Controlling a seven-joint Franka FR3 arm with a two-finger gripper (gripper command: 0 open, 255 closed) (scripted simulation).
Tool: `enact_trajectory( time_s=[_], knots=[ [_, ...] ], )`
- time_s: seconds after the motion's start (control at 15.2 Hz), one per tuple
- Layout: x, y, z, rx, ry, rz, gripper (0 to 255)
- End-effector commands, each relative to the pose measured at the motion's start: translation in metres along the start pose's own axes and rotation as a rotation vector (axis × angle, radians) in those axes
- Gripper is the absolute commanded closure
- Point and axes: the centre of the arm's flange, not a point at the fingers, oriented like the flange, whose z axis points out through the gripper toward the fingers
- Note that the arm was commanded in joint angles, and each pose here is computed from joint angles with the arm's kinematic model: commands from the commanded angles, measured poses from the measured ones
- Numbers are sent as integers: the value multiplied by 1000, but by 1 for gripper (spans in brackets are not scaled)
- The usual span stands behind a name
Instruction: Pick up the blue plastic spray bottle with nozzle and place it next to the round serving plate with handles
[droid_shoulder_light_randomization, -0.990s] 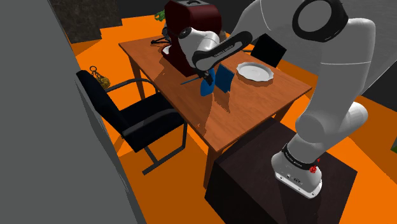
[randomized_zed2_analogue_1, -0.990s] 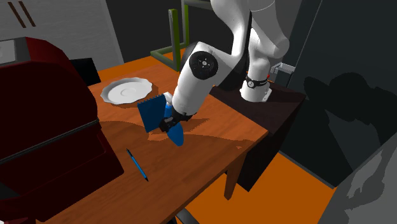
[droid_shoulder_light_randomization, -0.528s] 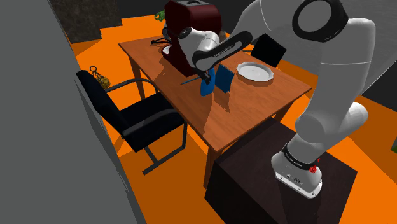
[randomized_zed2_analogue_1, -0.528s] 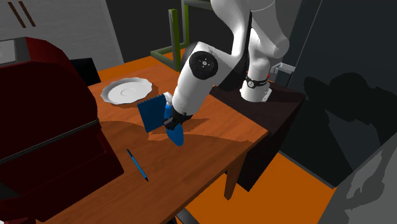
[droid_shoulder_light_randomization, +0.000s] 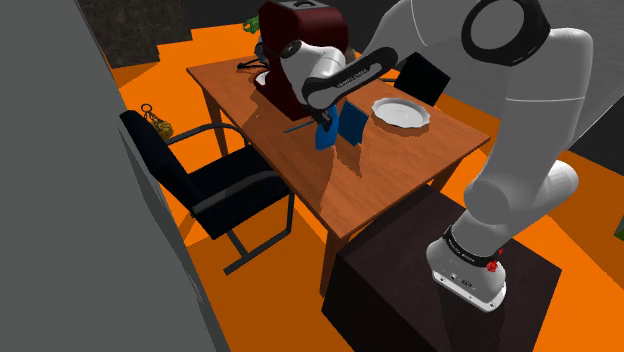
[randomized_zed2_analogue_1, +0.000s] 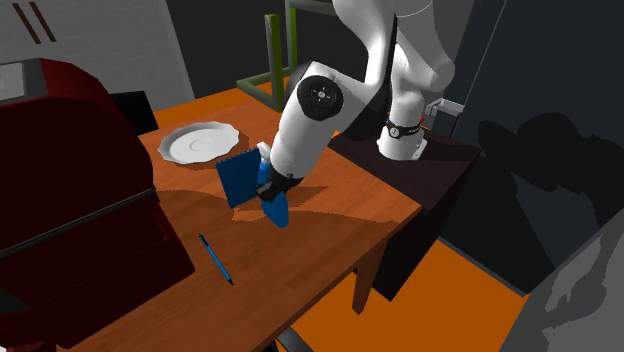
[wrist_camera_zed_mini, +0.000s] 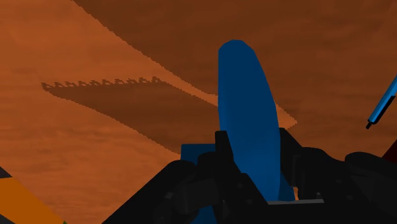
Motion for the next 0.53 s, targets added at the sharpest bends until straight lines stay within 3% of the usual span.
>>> enact_trajectory(
  time_s=[0.0, 0.46],
  knots=[
    [4, 0, -8, 0, 0, 0, 255],
    [20, 0, -41, 0, 0, 0, 255]
  ],
)
